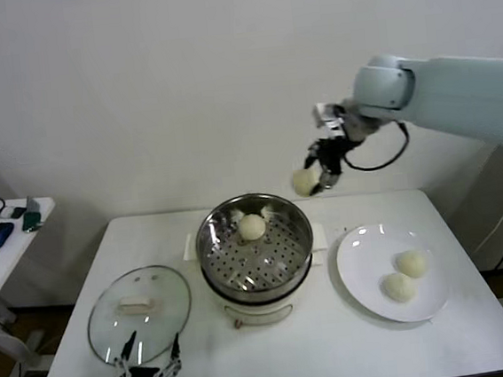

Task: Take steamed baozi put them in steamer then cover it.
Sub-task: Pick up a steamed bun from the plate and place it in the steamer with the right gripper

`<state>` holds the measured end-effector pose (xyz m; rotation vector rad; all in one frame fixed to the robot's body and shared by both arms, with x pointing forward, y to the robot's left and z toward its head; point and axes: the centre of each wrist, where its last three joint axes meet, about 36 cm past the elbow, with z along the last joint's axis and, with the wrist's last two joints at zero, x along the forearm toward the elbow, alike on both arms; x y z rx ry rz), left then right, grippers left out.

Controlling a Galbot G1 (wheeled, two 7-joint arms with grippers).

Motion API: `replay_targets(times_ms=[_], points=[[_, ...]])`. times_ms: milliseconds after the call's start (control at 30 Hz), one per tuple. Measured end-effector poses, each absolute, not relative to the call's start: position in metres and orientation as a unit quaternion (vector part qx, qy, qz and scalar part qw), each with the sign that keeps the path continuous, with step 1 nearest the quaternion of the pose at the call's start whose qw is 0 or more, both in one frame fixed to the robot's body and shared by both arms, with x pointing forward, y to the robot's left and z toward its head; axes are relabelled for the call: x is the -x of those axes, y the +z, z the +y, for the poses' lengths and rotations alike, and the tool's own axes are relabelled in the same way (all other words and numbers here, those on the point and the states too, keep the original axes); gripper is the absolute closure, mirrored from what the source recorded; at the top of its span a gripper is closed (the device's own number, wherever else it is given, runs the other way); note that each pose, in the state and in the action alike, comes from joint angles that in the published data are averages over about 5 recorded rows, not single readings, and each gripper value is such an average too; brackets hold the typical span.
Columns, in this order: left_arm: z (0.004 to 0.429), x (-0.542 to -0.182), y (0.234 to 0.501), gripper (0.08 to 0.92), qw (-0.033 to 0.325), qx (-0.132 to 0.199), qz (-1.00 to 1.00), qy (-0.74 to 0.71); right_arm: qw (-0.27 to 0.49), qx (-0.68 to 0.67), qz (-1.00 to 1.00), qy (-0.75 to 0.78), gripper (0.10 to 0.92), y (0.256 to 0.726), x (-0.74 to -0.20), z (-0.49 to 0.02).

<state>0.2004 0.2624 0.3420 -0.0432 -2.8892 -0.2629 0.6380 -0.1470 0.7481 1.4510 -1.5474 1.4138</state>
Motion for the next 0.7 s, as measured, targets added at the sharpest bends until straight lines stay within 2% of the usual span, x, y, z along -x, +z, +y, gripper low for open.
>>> replay_targets(times_ms=[300, 700], points=[[0.263, -0.196, 0.347, 0.177, 0.119, 0.014, -0.988, -0.092, 0.287, -0.566, -0.539, 0.554, 0.369, 0.703, -0.631, -0.056], [0.263, -0.197, 0.348, 0.177, 0.120, 0.014, -0.988, -0.093, 0.298, -0.569, -0.513, 0.569, 0.369, 0.622, -0.631, 0.000]])
